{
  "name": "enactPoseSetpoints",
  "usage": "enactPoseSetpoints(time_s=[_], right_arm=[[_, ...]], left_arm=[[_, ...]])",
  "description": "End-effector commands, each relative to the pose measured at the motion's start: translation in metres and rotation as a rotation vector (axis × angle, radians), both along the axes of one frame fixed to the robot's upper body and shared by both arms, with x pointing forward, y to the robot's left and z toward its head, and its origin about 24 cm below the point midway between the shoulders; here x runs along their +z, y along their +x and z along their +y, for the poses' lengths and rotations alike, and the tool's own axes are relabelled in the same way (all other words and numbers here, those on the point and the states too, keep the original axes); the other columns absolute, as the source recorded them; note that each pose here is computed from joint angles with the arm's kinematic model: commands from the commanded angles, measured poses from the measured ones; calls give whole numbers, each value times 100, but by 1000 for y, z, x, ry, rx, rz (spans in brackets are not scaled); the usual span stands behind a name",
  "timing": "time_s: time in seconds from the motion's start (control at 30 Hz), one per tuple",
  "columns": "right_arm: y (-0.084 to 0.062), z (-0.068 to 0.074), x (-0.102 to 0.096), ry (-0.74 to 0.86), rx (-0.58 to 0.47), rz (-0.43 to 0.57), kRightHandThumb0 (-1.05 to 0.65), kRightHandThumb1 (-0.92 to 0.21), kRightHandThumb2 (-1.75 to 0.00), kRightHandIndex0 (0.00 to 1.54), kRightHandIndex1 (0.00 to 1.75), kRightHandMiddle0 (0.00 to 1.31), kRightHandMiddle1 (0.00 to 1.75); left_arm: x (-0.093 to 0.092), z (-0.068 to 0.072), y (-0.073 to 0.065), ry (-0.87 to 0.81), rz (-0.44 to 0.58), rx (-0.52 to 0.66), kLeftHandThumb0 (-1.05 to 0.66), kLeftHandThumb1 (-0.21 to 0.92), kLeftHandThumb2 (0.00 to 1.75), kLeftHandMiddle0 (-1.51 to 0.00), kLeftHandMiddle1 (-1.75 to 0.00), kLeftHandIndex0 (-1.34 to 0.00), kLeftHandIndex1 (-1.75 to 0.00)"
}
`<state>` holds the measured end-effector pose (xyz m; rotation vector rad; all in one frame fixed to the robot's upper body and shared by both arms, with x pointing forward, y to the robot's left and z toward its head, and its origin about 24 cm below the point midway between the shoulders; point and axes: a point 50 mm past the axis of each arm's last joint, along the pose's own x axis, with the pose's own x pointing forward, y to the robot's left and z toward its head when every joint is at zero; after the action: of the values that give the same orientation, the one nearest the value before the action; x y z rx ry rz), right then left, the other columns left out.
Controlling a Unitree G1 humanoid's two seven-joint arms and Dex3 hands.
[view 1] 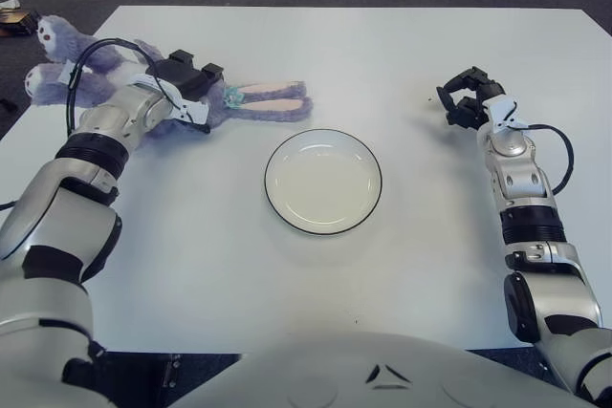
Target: Put the doll into the plate.
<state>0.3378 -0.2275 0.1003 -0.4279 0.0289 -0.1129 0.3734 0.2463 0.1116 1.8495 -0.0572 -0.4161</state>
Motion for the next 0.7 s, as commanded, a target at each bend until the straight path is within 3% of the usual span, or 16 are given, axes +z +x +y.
enactPoseSetpoints(time_s=[0.0,0.03,0.07,0.2,0.67], right_arm=[[-2,-5,4,-9,-3,-14,-37,-79,-62,75,175,36,165],[-2,-5,4,-9,-2,-14,-37,-79,-61,75,175,36,165],[-2,-5,4,-8,-2,-14,-37,-79,-61,75,175,36,165],[-2,-6,4,-8,0,-15,-37,-79,-61,76,175,37,165],[-2,-7,4,-3,18,-16,-37,-83,-52,76,175,38,162]], left_arm=[[-24,7,-9,-27,83,36,-30,65,65,-55,-174,-53,-168],[-25,8,-9,-48,82,46,-26,69,55,-58,-174,-55,-169],[-25,9,-9,-62,81,53,-19,77,32,-64,-174,-59,-172],[-25,9,-9,-87,75,60,-12,84,14,-71,-175,-63,-174],[-28,11,-11,-140,28,52,-7,90,7,-79,-175,-66,-175]])
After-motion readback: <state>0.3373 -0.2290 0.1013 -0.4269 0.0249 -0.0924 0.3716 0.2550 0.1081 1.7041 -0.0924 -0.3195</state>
